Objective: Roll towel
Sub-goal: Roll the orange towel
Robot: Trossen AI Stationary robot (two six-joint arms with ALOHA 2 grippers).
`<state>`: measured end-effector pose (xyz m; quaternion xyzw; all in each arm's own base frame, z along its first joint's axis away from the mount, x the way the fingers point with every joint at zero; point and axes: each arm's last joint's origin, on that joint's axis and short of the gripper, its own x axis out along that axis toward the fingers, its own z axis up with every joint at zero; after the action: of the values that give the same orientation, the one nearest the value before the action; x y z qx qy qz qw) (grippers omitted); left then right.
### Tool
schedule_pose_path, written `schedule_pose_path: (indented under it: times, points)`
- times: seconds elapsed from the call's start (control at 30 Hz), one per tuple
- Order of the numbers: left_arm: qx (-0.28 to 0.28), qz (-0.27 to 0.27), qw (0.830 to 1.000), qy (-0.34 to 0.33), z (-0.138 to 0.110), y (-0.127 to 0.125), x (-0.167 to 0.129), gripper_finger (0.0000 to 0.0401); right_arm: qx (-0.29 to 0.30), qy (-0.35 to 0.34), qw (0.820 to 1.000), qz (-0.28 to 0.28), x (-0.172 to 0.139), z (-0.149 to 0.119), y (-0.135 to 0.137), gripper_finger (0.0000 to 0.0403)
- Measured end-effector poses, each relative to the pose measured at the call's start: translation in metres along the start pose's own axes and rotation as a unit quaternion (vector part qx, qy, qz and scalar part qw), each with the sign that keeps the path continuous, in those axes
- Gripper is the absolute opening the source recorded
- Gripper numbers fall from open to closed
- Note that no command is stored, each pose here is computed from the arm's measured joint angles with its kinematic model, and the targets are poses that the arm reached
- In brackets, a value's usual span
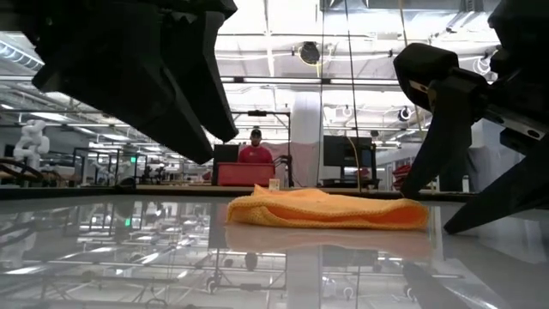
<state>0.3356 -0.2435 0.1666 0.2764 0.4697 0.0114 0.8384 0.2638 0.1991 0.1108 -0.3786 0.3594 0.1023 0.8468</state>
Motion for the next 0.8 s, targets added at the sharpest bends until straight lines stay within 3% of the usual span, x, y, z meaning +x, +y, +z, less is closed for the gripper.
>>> schedule_pose_path:
  times: [0.2, 0.47, 0.67, 0.8]
  points:
    - [0.010, -0.008, 1.000, 0.002, -0.001, -0.002, -0.001, 0.0157, 0.006, 0.003, 1.000, -0.003, 0.001, -0.001, -0.001, 0.0155]
    - [-0.088, -0.005, 0.996, -0.028, 0.012, 0.029, 0.008, 0.0157, 0.051, 0.011, 0.999, -0.012, 0.009, -0.004, -0.013, 0.0155]
    - [-0.128, -0.074, 0.988, -0.049, 0.021, 0.039, 0.016, 0.0157, 0.095, 0.013, 0.995, -0.006, 0.012, -0.006, -0.017, 0.0155]
    - [-0.145, -0.074, 0.984, -0.076, 0.027, 0.044, 0.018, 0.0157, 0.121, 0.017, 0.993, -0.002, 0.015, -0.008, -0.016, 0.0155]
